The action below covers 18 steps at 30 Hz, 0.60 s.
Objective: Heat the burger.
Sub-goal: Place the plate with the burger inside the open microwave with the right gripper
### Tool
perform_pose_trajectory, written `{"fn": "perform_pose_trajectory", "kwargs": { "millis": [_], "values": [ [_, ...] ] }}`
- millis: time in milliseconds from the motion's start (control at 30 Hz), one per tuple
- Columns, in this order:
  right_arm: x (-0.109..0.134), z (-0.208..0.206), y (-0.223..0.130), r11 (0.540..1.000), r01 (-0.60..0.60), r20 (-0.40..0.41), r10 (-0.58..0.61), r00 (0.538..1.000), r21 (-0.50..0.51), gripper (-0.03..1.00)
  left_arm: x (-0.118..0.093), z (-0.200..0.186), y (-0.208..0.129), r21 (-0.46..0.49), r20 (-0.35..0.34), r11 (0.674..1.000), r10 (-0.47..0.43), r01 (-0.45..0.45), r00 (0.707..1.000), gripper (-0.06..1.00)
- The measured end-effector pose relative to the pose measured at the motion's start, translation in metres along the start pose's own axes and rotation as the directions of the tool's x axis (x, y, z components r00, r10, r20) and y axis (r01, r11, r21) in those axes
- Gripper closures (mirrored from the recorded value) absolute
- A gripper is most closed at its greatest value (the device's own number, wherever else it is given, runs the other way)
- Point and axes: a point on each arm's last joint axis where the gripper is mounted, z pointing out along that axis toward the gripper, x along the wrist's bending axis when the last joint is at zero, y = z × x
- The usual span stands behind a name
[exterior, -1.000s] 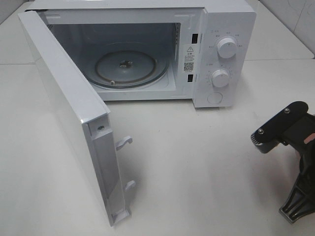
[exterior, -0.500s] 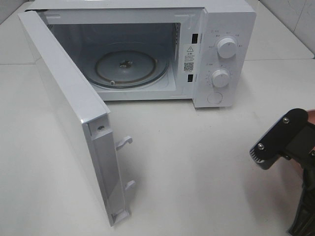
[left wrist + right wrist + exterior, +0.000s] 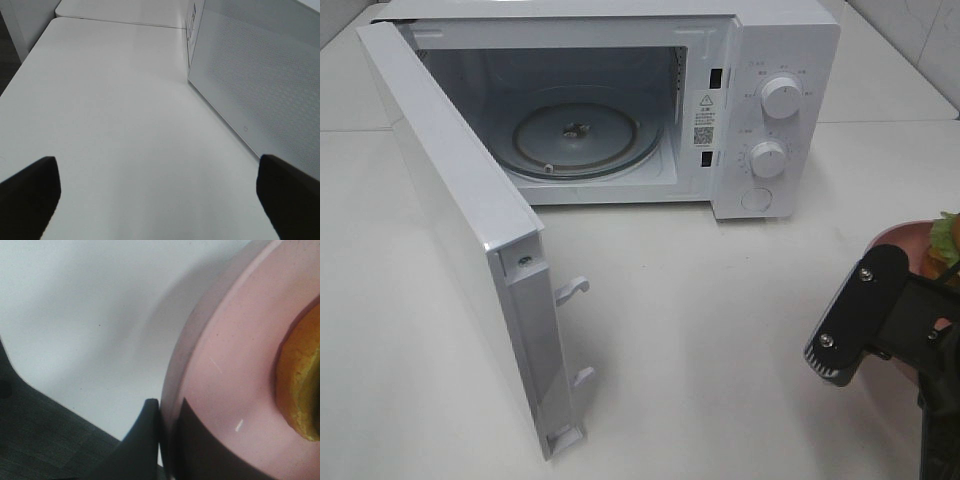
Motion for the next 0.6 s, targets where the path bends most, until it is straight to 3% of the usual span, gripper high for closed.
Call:
{"fn": "perform_pose_trajectory", "kwargs": {
  "millis": [300,600],
  "values": [
    [0.0001,0.0,0.0002,0.987,0.158,-0.001,-0.158,0.987,-0.003,0.92,0.0,0.0,0.0,0.0,0.0,1.0,0.0,0.0,1.0,-0.05],
    [0.0017,-0.0003,0.0064,0.938,0.339,0.008,-0.339,0.941,-0.072,0.91,0.0,0.0,0.0,0.0,0.0,1.0,0.0,0.0,1.0,-0.05]
  ]
}}
